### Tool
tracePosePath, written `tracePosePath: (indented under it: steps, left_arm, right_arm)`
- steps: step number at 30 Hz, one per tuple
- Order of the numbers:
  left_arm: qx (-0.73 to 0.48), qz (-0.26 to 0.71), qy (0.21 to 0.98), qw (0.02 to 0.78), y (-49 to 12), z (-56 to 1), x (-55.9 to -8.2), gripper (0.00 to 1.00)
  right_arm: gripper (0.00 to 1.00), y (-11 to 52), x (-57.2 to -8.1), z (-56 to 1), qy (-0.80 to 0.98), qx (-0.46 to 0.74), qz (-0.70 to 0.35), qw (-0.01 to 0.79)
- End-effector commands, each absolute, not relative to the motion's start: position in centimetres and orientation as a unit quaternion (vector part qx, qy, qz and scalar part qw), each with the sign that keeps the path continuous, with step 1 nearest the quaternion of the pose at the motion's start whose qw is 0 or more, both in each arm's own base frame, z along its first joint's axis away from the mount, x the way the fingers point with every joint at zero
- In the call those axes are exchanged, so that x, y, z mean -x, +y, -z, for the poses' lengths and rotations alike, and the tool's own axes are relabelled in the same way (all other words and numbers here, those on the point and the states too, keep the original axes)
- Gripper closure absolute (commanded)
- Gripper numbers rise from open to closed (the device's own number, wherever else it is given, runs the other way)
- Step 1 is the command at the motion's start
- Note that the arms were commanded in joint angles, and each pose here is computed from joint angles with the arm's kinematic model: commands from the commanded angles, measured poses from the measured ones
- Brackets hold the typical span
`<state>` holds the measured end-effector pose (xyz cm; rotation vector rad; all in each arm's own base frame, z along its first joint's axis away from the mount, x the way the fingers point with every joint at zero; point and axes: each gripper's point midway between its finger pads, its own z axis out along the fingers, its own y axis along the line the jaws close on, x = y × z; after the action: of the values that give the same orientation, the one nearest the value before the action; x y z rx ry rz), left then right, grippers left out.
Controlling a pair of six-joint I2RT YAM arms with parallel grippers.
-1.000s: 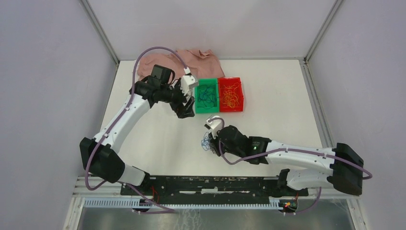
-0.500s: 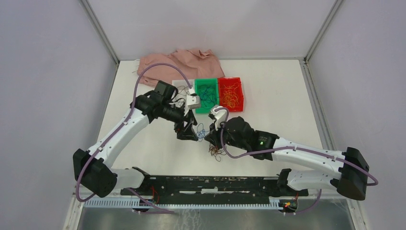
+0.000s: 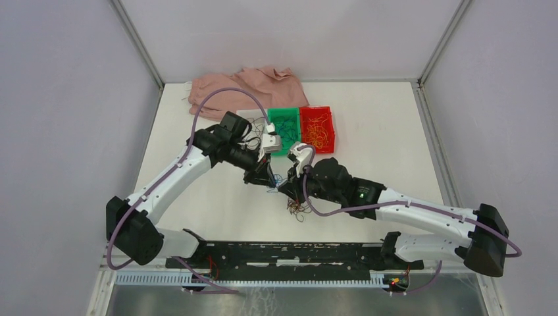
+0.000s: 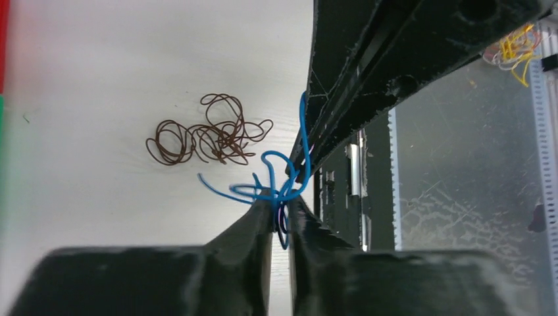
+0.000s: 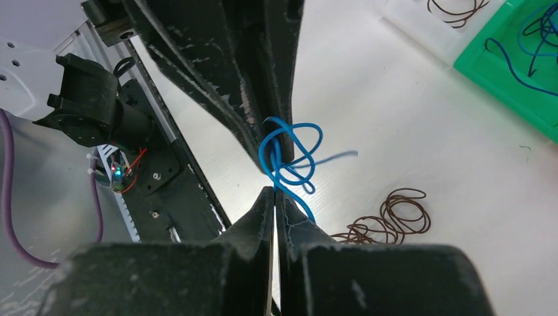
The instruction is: Untangle the cables
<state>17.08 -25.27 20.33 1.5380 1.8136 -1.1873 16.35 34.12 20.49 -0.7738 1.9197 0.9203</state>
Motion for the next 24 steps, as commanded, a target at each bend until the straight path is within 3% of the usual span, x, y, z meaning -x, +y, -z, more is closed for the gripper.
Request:
tracePosePath:
  steps: [1, 4, 8, 13, 24]
  left_arm:
    - [-0.578, 0.438, 0.635, 0.266, -26.3, -22.6, -18.0, 0.93]
    - [-0.555, 0.394, 0.672, 0.293, -26.6, -22.4, -21.0, 0.97]
    - [-0.508, 0.290, 0.724, 0.365, -26.3, -21.9, -27.4, 0.97]
    - [-0.470, 0.247, 0.736, 0.419, -27.7, -22.3, -33.1, 0.97]
    - [-0.429, 0.165, 0.762, 0.456, -30.2, -18.5, -45.0, 0.97]
  right_arm:
    - [0.85, 34.6, -17.2, -24.7, 0.739, 0.281, -0.401, 0.463]
    - [0.55, 33.3, -18.3, -24.2, 0.753, 0.247, -0.383, 0.474]
    - [0.40, 30.8, -19.7, -23.6, 0.770, 0.199, -0.352, 0.494]
    - [0.36, 26.5, -21.2, -23.4, 0.786, 0.137, -0.296, 0.525]
    - [0.33, 18.6, -22.3, -23.4, 0.794, 0.037, -0.193, 0.576]
